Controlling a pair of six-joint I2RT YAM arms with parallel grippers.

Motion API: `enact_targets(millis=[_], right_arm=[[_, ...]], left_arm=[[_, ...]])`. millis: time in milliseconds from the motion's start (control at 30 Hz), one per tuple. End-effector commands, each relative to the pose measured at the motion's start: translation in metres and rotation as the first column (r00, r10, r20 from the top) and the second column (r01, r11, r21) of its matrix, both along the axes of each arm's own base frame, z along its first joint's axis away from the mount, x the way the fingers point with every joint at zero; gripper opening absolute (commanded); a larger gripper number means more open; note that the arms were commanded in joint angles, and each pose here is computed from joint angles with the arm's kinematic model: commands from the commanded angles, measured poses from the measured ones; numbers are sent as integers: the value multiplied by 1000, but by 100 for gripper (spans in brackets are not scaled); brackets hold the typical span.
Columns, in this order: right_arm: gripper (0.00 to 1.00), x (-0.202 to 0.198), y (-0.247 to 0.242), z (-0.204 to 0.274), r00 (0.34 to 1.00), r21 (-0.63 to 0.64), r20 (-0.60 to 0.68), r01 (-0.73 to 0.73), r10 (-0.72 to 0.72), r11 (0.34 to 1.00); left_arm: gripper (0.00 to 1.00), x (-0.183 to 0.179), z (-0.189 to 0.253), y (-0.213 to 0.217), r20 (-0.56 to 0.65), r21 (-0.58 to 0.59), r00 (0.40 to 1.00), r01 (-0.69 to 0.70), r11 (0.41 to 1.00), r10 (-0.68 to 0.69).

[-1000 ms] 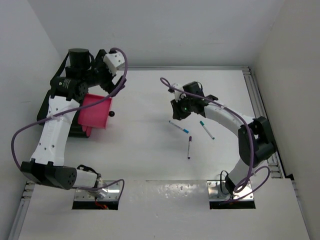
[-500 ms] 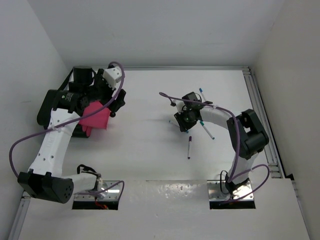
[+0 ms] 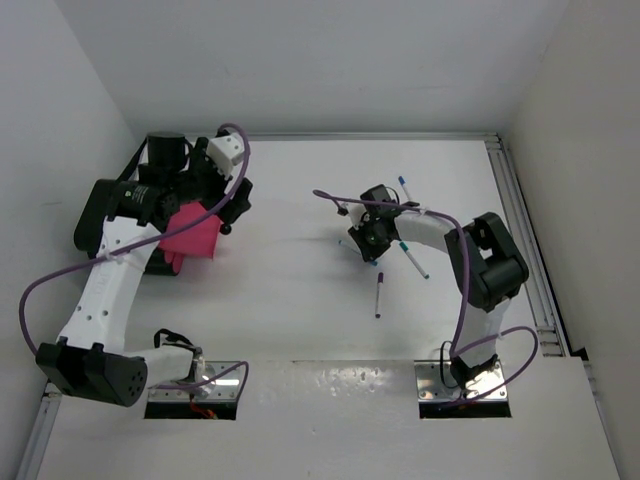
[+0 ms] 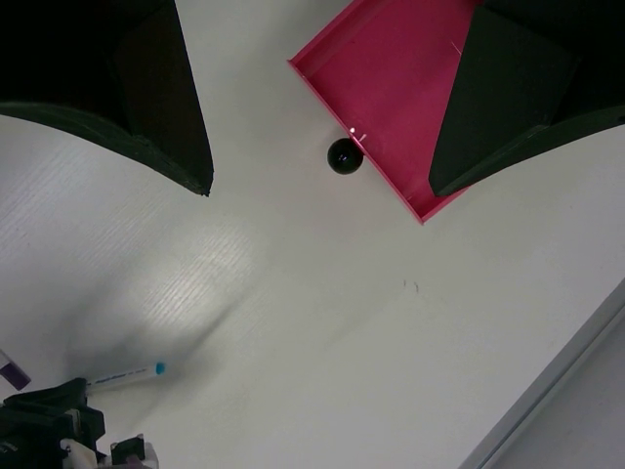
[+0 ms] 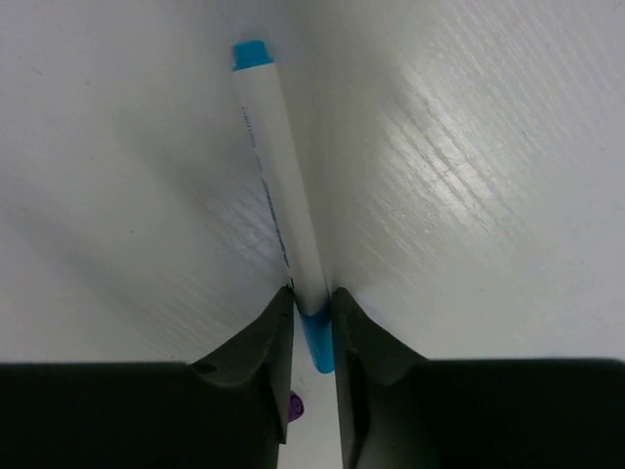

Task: Sort the stationery into containers
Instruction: Pick up the pen from the center of the board.

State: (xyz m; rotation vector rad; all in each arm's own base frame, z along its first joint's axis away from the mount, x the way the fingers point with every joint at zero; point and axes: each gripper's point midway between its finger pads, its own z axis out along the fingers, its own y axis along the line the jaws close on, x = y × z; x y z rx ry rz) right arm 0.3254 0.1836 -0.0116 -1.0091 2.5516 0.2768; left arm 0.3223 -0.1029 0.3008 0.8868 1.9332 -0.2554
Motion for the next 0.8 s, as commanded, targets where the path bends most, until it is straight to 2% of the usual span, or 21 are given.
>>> enact_targets(millis=[0,33,100,133,200,233,333,367,467,567,767], right_arm=[[18,10,-1,-4,999,-66,32,-38,40,997],[11,9,-3,-6,999,-81,26,-42,44,996],[4,4,-3,-4,999,-75,4,-50,50,996],[1,3,3,7,998,-25,9,-68,68,997],[0,-4,9,22,996,52,-10,-87,87,995],[0,-5,13,33,997,95,-17,-78,80,992],[0,-16,33,75,988,306,-122,-50,91,951],[0,-24,43,94,977,400,-175,-42,121,916],[0,-46,66,127,945,552,-249,-43,214,833],[0,-68,81,153,921,635,-263,-59,287,770],[0,-99,101,176,884,697,-306,-46,354,716]], left_arm=[[100,3,1,-3,17,-15,1000,19,1000,-19],[100,-1,-1,-7,15,-13,998,56,998,-55],[100,-6,-8,-12,-4,-8,995,104,995,-104],[98,-13,-12,-17,-4,-2,986,169,986,-169],[92,-29,-30,-22,-24,13,965,262,965,-262],[91,-38,-35,-30,8,28,936,352,936,-352],[86,-58,-56,-44,80,78,883,457,886,-463],[85,-64,-55,-47,116,104,870,470,877,-480],[82,-72,-76,-62,126,178,820,535,826,-558],[81,-83,-85,-85,90,198,755,626,754,-650],[78,-85,-81,-123,109,228,667,705,671,-737]])
